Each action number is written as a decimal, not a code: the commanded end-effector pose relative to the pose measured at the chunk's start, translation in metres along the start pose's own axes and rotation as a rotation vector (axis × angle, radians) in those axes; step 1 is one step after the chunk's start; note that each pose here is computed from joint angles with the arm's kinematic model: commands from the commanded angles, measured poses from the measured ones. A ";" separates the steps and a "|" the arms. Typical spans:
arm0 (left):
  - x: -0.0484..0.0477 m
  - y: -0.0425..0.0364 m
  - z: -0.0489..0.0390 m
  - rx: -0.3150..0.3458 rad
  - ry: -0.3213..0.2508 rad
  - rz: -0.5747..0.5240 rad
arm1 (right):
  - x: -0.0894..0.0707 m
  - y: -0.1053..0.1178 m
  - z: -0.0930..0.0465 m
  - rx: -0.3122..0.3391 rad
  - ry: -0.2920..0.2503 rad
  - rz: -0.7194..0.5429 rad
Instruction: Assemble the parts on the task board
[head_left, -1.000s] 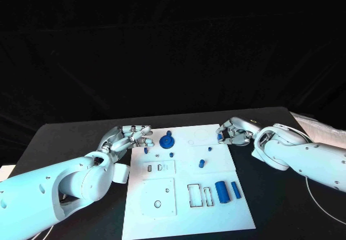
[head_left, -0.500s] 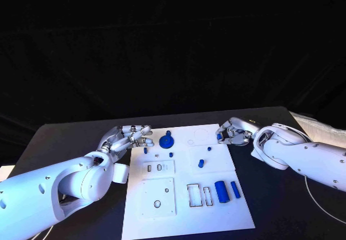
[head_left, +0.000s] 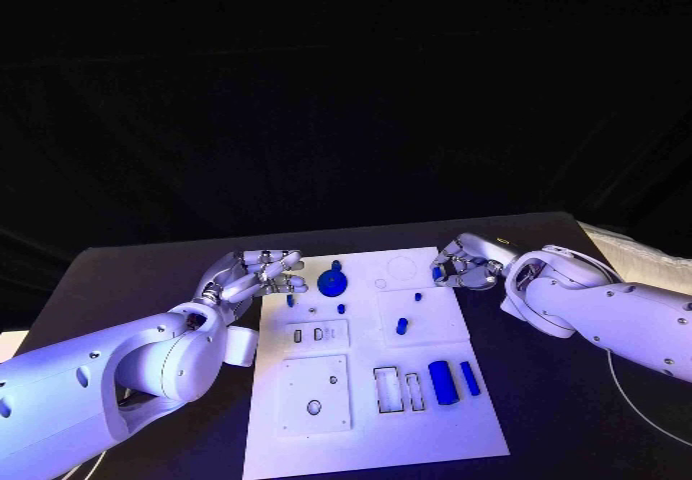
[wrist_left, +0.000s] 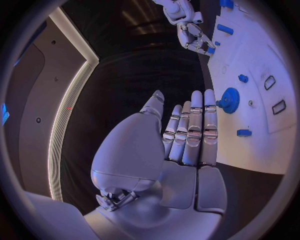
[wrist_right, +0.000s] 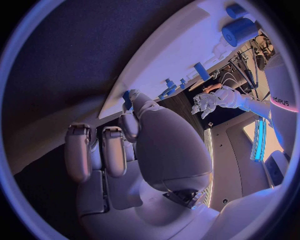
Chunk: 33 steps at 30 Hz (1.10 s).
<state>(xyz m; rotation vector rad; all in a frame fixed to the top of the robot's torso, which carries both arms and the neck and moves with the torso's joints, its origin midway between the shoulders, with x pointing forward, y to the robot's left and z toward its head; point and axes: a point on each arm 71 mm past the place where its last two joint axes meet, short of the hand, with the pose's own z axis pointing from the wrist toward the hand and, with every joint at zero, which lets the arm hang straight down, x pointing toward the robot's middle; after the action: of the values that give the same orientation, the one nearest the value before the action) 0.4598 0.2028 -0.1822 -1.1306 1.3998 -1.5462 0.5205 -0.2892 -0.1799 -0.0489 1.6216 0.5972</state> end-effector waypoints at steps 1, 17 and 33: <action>0.0023 -0.0013 0.0001 0.014 0.016 -0.003 | 0.001 0.005 0.000 -0.004 -0.018 0.008; -0.0011 0.0000 0.0025 0.012 0.007 0.001 | -0.011 0.057 -0.002 0.092 -0.065 0.120; -0.0068 0.0031 0.0068 0.011 -0.009 0.008 | 0.045 0.158 0.016 -0.076 0.064 0.018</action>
<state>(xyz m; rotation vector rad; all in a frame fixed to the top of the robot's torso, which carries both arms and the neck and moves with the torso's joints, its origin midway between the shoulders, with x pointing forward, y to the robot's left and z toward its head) 0.4689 0.2088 -0.1873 -1.1390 1.3881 -1.5150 0.4706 -0.1359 -0.1644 -0.0470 1.6566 0.7464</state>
